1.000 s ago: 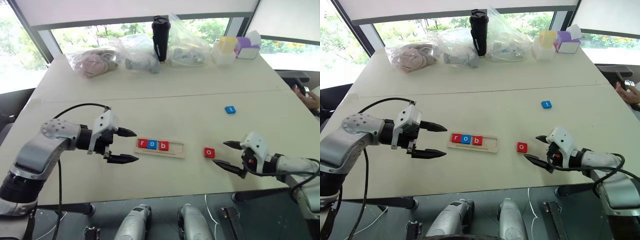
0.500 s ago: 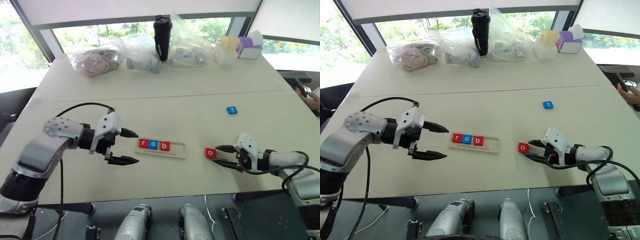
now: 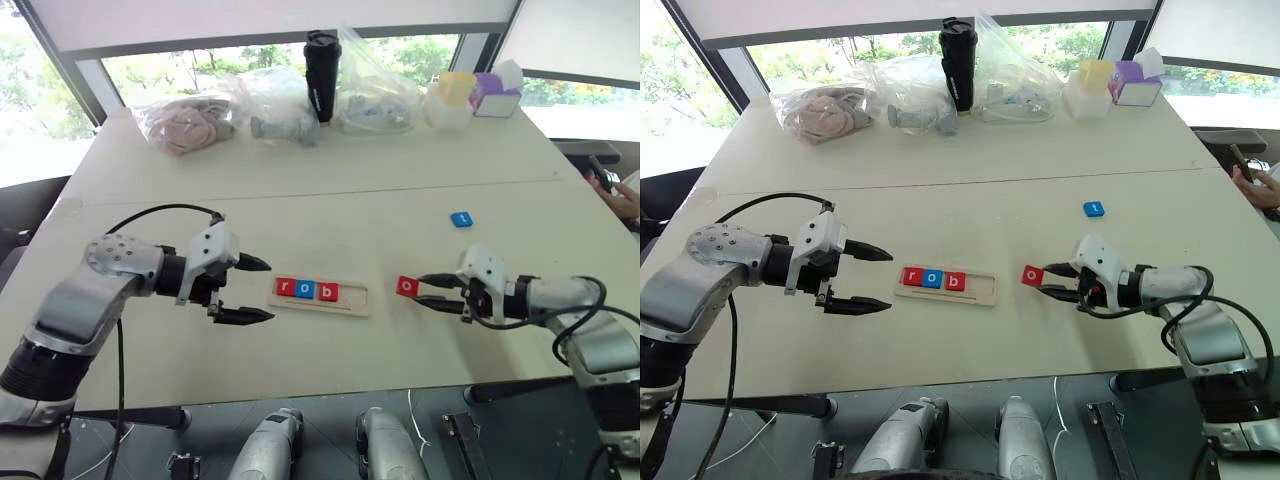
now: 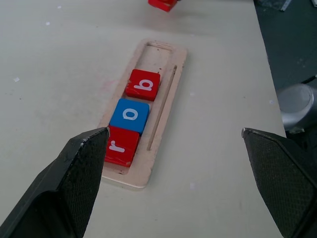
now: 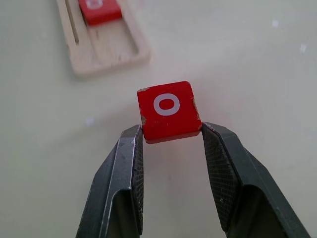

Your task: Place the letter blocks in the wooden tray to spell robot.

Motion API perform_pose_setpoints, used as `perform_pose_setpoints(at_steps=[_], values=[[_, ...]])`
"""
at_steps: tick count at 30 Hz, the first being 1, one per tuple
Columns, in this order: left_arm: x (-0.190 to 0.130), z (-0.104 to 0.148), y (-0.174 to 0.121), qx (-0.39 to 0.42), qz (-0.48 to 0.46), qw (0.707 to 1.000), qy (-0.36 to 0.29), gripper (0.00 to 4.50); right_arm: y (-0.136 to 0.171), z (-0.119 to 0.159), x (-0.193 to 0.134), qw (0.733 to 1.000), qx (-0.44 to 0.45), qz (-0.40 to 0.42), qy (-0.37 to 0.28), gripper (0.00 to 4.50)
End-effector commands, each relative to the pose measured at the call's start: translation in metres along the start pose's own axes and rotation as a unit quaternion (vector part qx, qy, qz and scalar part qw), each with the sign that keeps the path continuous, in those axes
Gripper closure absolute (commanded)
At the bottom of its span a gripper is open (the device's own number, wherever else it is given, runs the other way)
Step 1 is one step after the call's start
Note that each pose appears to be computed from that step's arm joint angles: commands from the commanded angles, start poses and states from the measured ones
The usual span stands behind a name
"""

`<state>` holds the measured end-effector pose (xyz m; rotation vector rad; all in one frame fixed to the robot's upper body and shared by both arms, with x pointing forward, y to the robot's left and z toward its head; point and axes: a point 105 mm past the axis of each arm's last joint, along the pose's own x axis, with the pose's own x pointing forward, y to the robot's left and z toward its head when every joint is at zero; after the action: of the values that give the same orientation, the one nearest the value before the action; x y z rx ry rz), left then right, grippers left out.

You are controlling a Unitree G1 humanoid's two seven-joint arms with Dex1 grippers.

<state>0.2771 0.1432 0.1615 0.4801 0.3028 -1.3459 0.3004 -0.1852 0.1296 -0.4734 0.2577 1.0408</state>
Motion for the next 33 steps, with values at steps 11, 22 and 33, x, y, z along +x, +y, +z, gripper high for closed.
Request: perform_pose_setpoints(at_steps=[11,22,33], values=[[-0.002,0.0,-0.007,0.015,0.028,0.999,0.003,0.0,0.02,0.031,0.073,0.992,-0.051,0.108,0.032,3.33],[0.002,0.0,-0.009,0.004,0.036,0.999,-0.007,0.0,0.022,0.023,0.067,0.99,-0.057,0.113,0.053,3.33],[0.005,0.001,-0.007,0.006,0.039,0.999,-0.011,0.0,0.028,0.025,0.081,0.991,-0.052,0.117,0.047,3.33]])
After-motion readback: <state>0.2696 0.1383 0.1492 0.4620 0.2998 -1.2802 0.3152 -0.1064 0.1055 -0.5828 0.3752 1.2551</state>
